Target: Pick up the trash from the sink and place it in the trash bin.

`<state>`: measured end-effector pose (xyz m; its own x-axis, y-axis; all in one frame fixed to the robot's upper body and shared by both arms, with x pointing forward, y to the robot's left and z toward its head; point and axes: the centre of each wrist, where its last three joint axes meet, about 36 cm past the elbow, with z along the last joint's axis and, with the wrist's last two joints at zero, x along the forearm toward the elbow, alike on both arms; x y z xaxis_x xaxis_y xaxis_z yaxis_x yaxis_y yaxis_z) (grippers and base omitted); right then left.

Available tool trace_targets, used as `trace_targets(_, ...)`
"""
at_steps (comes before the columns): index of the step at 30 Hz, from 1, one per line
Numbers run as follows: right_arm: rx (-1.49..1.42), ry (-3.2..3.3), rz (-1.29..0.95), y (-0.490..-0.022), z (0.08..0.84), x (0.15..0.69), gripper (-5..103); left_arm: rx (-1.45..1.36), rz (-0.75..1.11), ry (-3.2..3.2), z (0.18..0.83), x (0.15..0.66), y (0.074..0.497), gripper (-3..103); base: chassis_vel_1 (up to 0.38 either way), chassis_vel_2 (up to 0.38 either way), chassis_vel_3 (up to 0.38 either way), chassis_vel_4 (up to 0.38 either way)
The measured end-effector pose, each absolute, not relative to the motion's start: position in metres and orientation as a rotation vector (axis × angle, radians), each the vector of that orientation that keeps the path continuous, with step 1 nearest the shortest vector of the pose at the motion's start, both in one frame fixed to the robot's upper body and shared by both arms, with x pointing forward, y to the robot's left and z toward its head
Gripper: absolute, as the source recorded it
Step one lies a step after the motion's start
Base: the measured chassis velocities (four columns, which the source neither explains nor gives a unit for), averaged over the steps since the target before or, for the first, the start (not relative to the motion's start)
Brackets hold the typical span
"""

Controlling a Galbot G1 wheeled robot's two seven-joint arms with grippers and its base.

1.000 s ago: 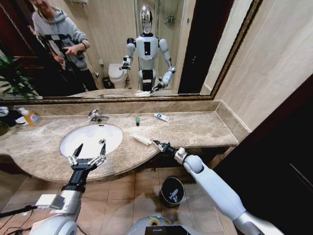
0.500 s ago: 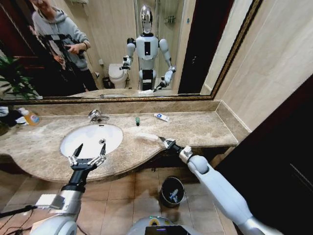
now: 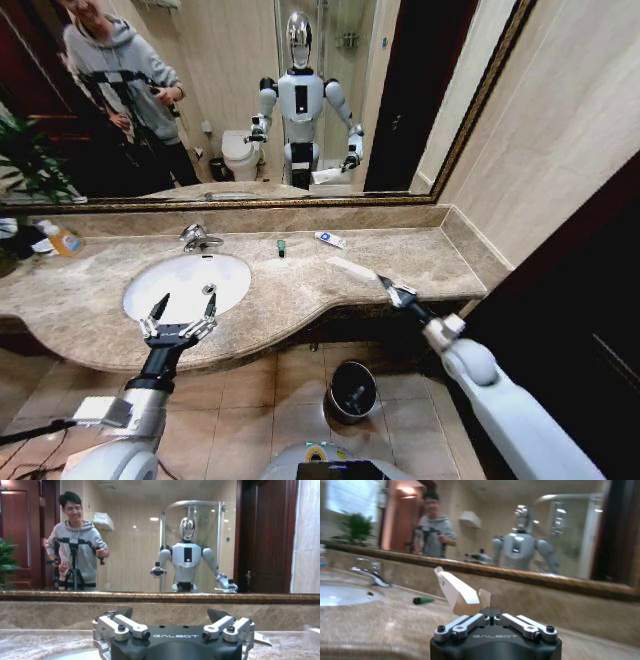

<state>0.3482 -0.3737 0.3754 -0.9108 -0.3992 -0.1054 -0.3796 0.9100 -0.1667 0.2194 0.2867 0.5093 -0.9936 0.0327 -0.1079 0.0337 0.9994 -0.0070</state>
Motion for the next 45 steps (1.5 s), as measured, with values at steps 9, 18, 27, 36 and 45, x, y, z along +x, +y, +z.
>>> trace_targets(9, -0.595, 3.006, -0.184, -0.395, 0.337, 0.273, 0, 0.05, -0.013, 3.033, 0.509, 0.219, 0.287, 100, 0.0, 0.0, 0.0, 0.0)
trace_targets(18, -0.594, 3.217, -0.266, -0.393, 0.243, 0.207, 0, 0.05, -0.013, 3.033, 0.509, 0.219, 0.287, 100, 0.0, 0.0, 0.0, 0.0)
trace_targets(27, -0.693, 3.408, -0.409, -0.374, 0.172, 0.231, 0, 0.05, -0.013, 3.033, 0.509, 0.219, 0.287, 100, 0.0, 0.0, 0.0, 0.0)
trace_targets(36, -0.838, 3.508, -0.738, -0.371, 0.124, 0.253, 0, 0.05, -0.013, 3.033, 0.509, 0.219, 0.287, 100, 0.0, 0.0, 0.0, 0.0)
trace_targets(45, -0.879, 3.531, -0.914, -0.364, 0.104, 0.272, 0, 0.05, -0.013, 3.033, 0.509, 0.219, 0.287, 100, 0.0, 0.0, 0.0, 0.0)
